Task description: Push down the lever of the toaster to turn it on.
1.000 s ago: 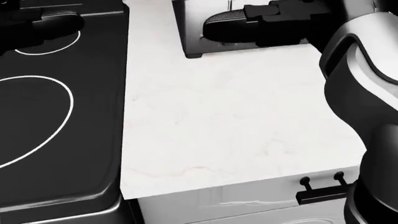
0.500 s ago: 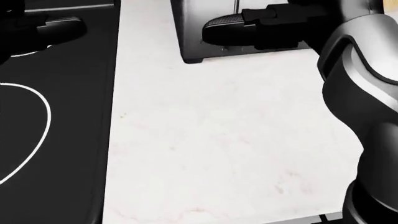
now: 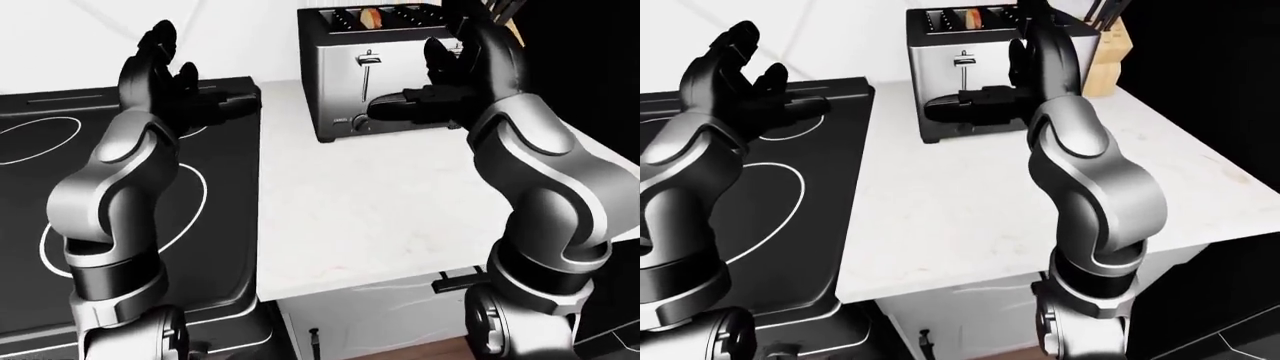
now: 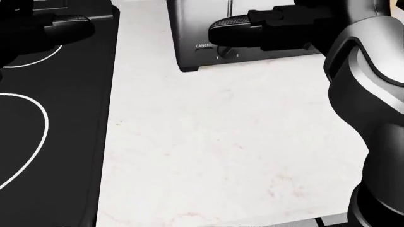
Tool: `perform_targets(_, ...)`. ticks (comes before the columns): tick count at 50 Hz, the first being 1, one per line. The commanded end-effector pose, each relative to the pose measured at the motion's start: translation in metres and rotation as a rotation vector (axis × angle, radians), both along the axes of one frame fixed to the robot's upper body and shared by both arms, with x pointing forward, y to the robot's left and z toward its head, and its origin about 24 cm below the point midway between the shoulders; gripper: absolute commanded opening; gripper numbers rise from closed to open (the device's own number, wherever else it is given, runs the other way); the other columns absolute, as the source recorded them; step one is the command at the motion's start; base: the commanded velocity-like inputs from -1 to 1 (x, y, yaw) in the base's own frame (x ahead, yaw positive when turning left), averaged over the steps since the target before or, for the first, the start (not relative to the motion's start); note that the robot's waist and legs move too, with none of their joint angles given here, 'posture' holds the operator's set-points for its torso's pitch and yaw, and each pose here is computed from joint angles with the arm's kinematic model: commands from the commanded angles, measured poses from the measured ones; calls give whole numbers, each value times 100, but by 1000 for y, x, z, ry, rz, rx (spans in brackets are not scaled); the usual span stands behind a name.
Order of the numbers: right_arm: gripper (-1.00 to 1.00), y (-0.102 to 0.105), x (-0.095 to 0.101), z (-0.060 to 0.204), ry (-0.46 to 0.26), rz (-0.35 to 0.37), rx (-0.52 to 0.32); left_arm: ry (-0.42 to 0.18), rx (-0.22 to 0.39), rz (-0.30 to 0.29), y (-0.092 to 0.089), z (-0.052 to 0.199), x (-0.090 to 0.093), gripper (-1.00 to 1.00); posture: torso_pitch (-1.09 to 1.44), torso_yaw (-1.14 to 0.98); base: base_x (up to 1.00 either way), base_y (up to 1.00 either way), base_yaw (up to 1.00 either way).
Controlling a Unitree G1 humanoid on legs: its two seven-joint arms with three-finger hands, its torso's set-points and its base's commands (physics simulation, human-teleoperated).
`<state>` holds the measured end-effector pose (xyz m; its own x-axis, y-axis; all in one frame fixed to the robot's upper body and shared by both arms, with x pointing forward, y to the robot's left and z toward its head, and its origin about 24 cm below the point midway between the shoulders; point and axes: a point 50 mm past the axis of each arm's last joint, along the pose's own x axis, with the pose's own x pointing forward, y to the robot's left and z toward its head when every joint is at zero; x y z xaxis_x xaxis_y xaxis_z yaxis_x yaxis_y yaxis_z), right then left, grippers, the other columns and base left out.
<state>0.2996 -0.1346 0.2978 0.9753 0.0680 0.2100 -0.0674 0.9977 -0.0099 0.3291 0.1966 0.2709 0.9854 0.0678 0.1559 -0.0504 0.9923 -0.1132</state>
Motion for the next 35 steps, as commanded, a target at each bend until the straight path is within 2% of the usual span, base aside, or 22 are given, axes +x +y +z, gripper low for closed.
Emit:
perform_targets(1, 100, 0, -6, 15, -87, 3, 9, -96, 4, 4, 1, 20, -6, 100, -6, 0, 0, 0, 0)
perform_targets(35, 100, 1, -6, 15, -88, 9, 15, -93, -3, -4, 0, 16, -4, 100, -38, 0, 0, 0, 0)
